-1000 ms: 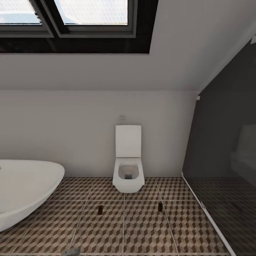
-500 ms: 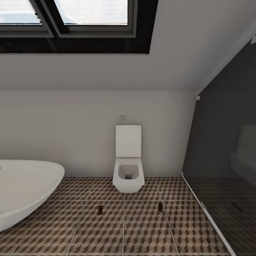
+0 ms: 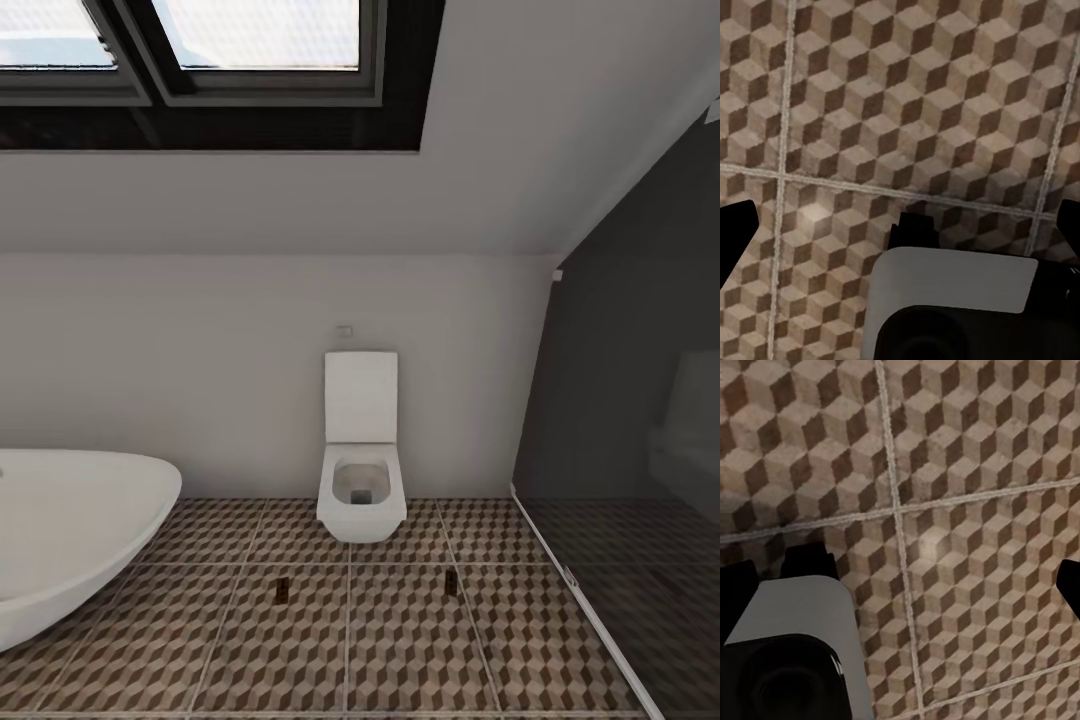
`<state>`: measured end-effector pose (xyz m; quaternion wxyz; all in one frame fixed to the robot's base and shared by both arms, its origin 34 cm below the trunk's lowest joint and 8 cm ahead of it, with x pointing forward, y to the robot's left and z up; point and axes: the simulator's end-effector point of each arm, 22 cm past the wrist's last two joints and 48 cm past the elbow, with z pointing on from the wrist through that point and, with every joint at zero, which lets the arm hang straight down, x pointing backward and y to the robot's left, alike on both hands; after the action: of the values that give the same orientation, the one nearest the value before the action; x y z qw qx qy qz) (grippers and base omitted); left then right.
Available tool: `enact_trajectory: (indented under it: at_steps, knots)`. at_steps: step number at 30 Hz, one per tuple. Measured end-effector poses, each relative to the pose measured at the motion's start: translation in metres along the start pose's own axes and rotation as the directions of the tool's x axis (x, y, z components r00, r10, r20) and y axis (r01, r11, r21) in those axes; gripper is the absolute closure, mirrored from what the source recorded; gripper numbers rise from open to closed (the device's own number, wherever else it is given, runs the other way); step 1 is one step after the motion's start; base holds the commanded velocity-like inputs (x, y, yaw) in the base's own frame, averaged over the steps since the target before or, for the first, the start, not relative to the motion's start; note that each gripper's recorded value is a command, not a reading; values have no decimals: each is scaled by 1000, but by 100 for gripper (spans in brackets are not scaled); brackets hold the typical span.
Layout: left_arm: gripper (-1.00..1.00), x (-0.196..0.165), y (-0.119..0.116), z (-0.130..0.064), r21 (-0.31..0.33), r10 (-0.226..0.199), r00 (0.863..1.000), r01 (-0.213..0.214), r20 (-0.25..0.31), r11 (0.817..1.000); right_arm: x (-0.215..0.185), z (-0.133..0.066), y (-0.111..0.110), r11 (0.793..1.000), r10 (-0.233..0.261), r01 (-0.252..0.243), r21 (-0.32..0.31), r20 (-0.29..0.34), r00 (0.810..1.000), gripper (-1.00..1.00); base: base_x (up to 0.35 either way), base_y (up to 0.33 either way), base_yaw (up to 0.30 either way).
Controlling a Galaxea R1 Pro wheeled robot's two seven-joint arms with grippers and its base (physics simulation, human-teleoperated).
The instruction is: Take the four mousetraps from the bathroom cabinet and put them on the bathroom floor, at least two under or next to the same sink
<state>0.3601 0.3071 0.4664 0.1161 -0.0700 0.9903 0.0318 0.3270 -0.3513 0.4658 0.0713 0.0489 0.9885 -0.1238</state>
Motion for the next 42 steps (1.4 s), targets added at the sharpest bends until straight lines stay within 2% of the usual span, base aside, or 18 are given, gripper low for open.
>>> enact_trajectory:
  at_steps: [9, 26, 42]
  knots:
    - [-100, 0, -1, 0, 2, -2, 1000, 2, -1, 1000, -8, -1, -1, 1000, 8, -8, 0, 10, 1000, -100, 0, 0, 0]
    - [-100, -1, -2, 0, 3, -2, 1000, 2, 1, 1000, -4, -4, 23, 1000, -9, 9, -30, 7, 1000, -100, 0, 0, 0]
    - [-100, -1, -2, 0, 3, -1, 1000, 1, 1, 1000, -3, -4, 23, 1000, -9, 9, -29, 6, 1000, -100, 0, 0, 0]
